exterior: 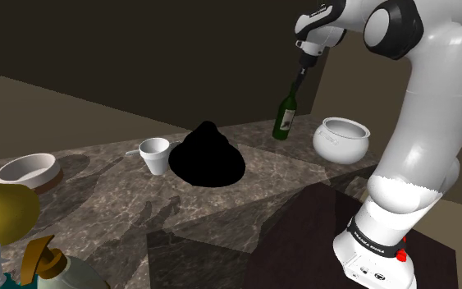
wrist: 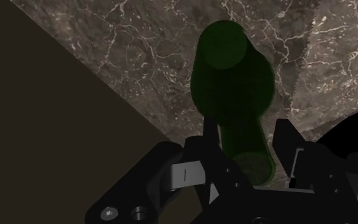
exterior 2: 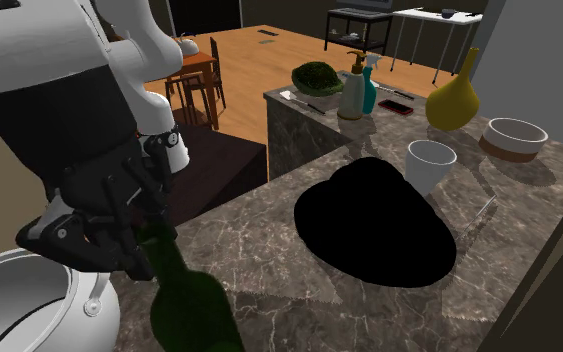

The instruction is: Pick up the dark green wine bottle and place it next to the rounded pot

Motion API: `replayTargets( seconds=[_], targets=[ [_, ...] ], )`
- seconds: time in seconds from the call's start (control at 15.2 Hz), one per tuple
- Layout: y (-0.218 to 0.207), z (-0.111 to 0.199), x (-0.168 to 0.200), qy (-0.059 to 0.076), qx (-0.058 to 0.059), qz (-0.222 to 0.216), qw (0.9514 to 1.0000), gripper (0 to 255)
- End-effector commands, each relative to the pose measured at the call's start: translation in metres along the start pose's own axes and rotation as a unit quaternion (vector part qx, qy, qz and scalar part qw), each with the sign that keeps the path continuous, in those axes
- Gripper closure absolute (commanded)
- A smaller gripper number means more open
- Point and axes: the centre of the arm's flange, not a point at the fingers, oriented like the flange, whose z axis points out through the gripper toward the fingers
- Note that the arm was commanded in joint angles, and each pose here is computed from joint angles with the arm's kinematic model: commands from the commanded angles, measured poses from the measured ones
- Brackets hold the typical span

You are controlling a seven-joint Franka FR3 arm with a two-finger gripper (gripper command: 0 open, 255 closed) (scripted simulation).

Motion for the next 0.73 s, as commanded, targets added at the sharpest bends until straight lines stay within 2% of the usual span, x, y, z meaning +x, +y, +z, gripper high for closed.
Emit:
replayTargets(
  seconds=[0.0,0.53,0.59,0.66],
  targets=[
    [-0.0003,0.0087,-0.0020,0.000,-0.001,0.000,1.0000,255],
    [-0.0005,0.0133,-0.0028,0.000,-0.001,0.000,1.0000,255],
    [-0.0005,0.0133,-0.0028,0.000,-0.001,0.000,1.0000,0],
    [-0.0005,0.0133,-0.0028,0.000,-0.001,0.000,1.0000,0]
  ],
)
